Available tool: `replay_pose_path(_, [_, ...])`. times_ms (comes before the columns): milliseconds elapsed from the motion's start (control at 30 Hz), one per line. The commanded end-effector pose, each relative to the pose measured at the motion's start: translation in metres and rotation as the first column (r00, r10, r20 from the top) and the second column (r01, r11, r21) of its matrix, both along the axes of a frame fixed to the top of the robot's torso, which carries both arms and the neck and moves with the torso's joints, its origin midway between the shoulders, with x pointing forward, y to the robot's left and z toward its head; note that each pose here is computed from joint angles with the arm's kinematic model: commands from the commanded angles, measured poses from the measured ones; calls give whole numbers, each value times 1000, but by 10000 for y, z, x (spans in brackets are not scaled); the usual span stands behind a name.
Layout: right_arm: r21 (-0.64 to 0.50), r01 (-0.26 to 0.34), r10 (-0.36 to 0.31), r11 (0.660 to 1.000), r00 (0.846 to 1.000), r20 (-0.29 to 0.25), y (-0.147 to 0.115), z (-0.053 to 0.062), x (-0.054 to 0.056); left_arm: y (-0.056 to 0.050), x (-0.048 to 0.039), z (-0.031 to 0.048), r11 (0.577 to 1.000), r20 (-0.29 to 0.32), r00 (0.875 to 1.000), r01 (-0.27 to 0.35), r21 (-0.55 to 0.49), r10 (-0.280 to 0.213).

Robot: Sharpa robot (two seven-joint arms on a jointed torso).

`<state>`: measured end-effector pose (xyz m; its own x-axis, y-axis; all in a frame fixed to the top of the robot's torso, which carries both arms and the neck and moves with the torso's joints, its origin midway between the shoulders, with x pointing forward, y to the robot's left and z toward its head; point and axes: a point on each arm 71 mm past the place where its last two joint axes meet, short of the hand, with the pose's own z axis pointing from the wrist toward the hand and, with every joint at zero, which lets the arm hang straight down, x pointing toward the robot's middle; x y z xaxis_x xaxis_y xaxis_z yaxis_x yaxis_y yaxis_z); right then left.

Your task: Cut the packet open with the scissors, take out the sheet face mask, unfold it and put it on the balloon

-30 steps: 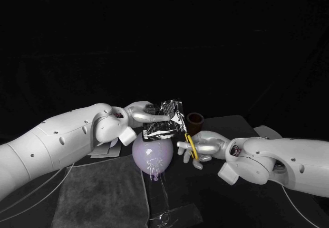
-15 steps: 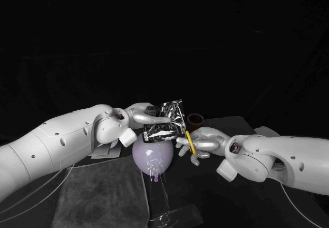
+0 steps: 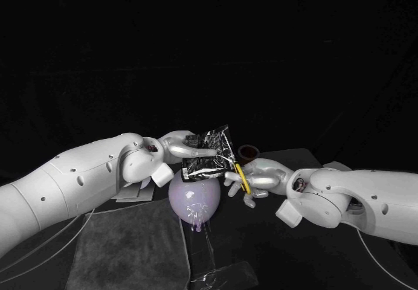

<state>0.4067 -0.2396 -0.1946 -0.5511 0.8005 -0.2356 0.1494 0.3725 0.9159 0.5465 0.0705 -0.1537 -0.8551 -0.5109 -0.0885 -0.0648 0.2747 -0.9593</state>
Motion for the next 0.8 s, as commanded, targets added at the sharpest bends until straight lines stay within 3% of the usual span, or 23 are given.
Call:
replay_pose_path(33, [6, -16, 16, 1000, 1000, 6, 7, 30, 13, -33, -31, -17, 999, 2, 999, 34, 8, -34])
replay_pose_path(800, [4, -4, 4, 1000, 1000, 18, 5, 40, 17, 4, -19, -28, 1000, 1, 1000, 21, 10, -21])
